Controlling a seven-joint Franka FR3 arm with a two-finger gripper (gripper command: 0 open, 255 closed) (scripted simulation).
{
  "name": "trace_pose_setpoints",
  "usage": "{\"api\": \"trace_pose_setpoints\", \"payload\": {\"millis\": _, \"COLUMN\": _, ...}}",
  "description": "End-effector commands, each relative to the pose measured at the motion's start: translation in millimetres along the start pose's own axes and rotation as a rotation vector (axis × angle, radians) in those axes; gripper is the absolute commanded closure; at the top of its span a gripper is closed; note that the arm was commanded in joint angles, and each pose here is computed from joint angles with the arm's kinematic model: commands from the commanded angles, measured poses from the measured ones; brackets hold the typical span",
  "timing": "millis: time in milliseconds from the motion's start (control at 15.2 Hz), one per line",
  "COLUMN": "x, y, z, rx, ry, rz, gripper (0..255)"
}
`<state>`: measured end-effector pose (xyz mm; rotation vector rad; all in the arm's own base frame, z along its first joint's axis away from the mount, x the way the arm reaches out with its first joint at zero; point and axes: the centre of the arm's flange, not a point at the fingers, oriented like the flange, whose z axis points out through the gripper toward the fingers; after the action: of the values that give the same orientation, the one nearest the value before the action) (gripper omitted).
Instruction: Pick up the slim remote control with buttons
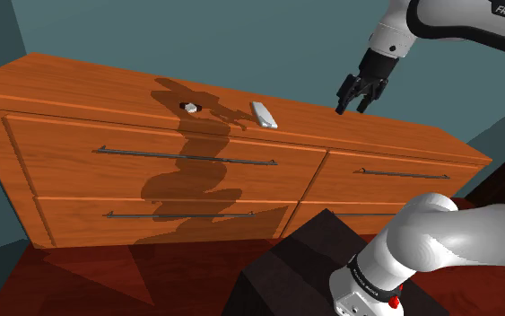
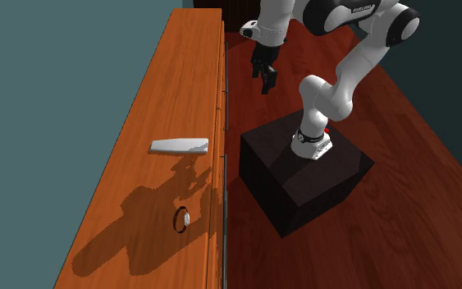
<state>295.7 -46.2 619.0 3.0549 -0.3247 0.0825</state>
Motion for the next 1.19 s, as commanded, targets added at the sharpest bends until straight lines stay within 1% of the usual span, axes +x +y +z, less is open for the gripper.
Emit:
{"api": "trace_pose_setpoints", "payload": {"millis": 0, "x": 0, "y": 0, "z": 0, "rx": 0.000, "ry": 0.000, "rz": 0.000, "gripper": 0}}
{"api": "trace_pose_setpoints", "payload": {"millis": 594, "x": 109, "y": -24, "z": 48, "rx": 0.016, "ry": -0.026, "rz": 0.096, "gripper": 0}}
{"api": "trace_pose_setpoints", "payload": {"millis": 1122, "x": 207, "y": -37, "z": 93, "rx": 0.029, "ry": -0.049, "rz": 0.181, "gripper": 0}}
